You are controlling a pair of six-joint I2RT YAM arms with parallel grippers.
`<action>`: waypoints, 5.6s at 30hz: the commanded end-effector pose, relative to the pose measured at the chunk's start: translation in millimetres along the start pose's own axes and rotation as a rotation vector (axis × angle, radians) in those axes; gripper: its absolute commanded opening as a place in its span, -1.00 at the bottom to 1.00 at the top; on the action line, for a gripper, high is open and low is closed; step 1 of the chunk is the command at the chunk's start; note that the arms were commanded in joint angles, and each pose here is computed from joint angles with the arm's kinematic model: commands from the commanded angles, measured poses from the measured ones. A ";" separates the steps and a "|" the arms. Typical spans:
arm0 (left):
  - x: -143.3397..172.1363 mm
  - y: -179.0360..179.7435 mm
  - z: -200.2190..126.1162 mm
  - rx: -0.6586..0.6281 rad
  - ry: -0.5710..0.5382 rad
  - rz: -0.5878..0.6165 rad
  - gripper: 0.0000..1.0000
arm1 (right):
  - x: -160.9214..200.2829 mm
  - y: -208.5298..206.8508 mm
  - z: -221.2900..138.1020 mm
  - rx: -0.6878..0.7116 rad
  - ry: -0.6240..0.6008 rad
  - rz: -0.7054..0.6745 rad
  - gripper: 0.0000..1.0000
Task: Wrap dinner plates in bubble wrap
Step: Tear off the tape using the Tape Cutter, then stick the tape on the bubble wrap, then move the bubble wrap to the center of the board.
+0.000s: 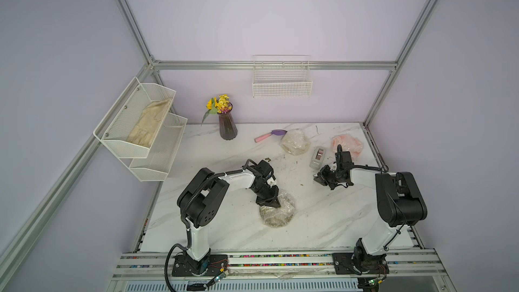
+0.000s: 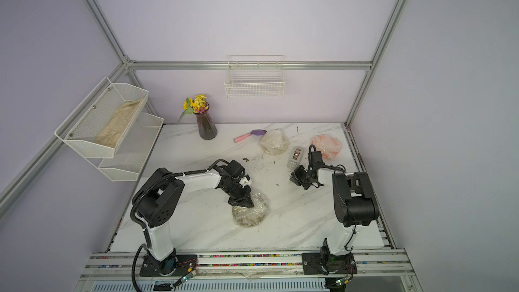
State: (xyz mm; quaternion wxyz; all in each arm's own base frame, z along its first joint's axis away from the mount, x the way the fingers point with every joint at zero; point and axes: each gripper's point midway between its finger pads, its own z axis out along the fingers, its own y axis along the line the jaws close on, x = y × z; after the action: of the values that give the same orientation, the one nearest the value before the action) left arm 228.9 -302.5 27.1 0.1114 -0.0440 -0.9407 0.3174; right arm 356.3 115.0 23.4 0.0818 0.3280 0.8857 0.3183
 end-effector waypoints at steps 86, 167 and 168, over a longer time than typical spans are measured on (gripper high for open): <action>12.5 31.8 -19.1 -0.238 0.019 0.294 -0.81 | 247.1 -7.0 -10.6 -0.014 0.838 -0.458 -1.00; 29.1 19.8 20.0 -0.207 0.122 0.206 -0.72 | 234.4 6.5 29.6 -0.039 0.065 -0.026 -1.00; 26.2 16.5 14.9 -0.211 0.098 0.210 -0.70 | 234.0 8.9 29.4 -0.045 0.060 -0.027 -1.00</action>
State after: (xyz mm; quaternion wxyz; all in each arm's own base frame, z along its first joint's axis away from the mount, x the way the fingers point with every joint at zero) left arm 203.9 -309.2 29.9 0.1197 -0.1821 -0.9391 0.2658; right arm 179.9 286.7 27.0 0.0479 0.2481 0.9019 0.3504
